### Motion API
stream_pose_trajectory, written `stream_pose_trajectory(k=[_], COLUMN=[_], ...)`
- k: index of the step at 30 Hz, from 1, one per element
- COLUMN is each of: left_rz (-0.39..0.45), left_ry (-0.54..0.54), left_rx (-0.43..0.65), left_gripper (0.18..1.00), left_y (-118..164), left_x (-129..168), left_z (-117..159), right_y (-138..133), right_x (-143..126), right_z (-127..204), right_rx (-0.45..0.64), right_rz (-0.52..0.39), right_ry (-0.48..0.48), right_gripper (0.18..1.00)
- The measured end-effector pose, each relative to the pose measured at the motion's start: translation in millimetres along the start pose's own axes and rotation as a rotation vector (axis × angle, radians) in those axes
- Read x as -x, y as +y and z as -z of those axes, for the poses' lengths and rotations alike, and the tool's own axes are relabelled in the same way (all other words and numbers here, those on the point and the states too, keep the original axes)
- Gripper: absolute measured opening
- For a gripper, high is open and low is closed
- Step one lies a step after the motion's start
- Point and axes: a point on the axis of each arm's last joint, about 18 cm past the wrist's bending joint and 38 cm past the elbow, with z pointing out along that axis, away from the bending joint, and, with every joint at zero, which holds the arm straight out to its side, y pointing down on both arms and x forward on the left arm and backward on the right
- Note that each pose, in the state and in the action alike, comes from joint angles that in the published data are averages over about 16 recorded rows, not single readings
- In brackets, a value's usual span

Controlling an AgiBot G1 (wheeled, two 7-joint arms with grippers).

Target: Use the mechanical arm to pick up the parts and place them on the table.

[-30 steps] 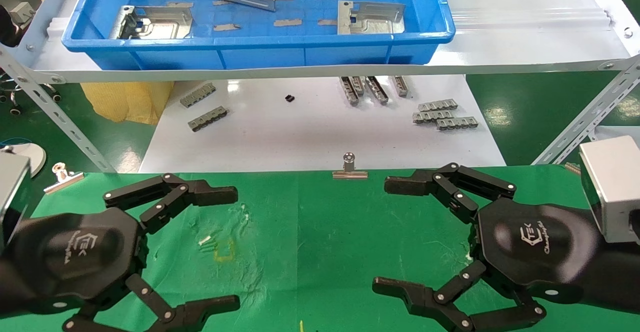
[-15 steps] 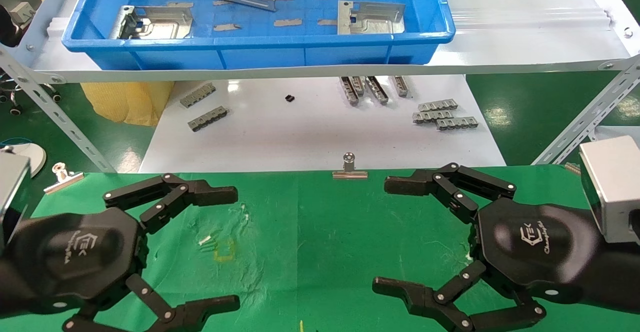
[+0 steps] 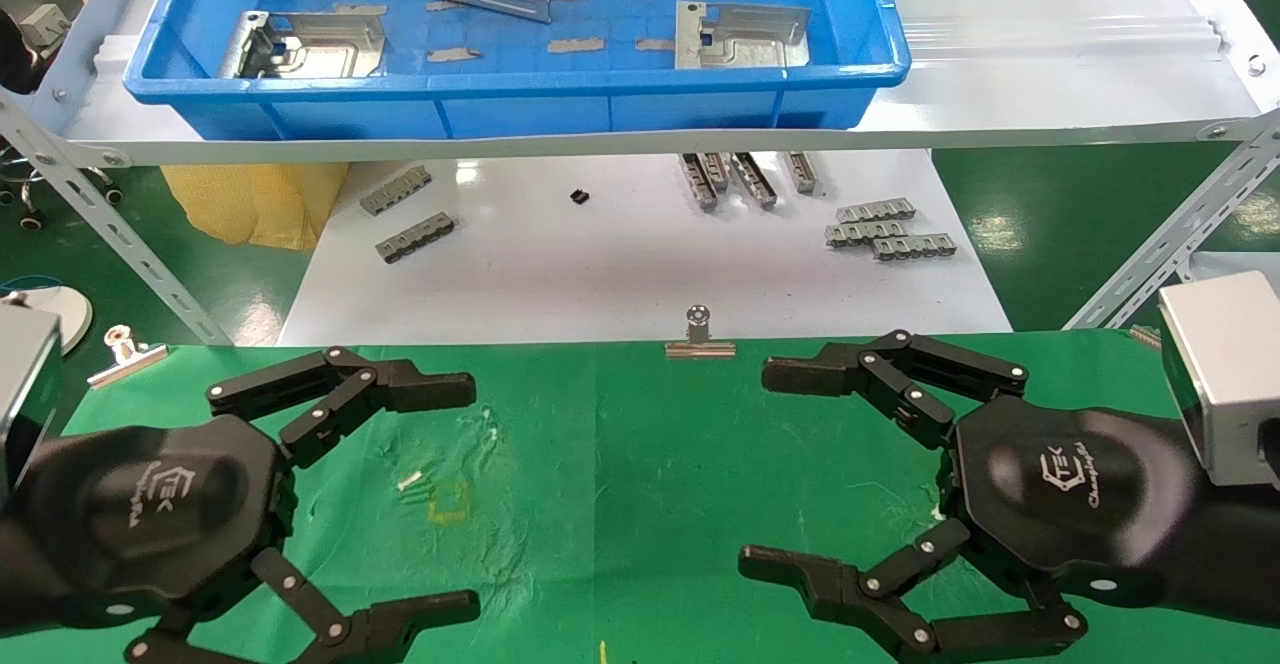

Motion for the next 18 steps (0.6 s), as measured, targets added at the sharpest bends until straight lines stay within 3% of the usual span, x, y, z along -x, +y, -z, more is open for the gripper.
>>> stream_pose_trajectory(k=[8, 18], left_rz=[0.0, 0.0], left_ry=[0.0, 0.0], left_rx=[0.0, 0.0], left_gripper=[1.001, 1.001], left_y=[0.0, 0.0], left_x=[0.0, 0.0], left_z=[0.0, 0.0], right_y=[0.0, 0.0], right_x=[0.0, 0.0], right_z=[0.0, 0.0], right_rx=[0.0, 0.0], right_rz=[0.0, 0.0], right_ry=[0.0, 0.0], right_gripper=[0.859, 0.64])
